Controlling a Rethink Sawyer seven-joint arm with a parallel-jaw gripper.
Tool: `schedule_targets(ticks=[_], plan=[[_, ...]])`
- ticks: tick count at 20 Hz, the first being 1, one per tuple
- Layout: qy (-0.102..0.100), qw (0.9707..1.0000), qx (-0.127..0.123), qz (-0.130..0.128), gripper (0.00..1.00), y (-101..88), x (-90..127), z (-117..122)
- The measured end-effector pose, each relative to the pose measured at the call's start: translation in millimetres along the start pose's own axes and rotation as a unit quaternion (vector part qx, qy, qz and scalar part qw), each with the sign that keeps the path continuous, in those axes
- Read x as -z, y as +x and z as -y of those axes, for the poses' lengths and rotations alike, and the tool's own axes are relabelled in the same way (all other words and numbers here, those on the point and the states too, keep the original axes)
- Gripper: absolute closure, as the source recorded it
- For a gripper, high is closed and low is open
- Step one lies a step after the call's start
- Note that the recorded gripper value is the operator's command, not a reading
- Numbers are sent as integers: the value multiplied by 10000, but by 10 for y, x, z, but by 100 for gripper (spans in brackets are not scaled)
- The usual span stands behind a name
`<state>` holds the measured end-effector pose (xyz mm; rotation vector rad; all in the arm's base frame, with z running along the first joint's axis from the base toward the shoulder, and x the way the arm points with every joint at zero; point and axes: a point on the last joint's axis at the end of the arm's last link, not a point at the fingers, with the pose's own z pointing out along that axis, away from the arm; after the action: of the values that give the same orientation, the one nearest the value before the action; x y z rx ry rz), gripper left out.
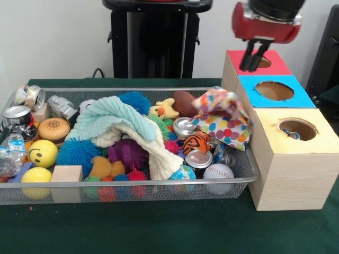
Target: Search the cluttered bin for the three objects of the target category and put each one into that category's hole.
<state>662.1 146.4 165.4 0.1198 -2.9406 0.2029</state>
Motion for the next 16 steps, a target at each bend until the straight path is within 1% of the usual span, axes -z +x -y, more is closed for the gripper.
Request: schedule_targets(ticks=[2,3,6,7,9,10,14,16], plan=[[-9,10000,8,-68,100,-49,74,-73],[-16,9999,9,-132,100,-89,144,-125],[-23,9997,-2,-240,100,-154,264,-188],[-29,9996,-14,-275,100,-198,334,-211],[-57,9996,-42,-276,100,-268,422,-231],[-115,9997,-93,-188,0,-368,496,-229],[-191,9996,-146,-126,0,-422,542,-210],[-248,9995,-195,-56,0,-451,556,-169]])
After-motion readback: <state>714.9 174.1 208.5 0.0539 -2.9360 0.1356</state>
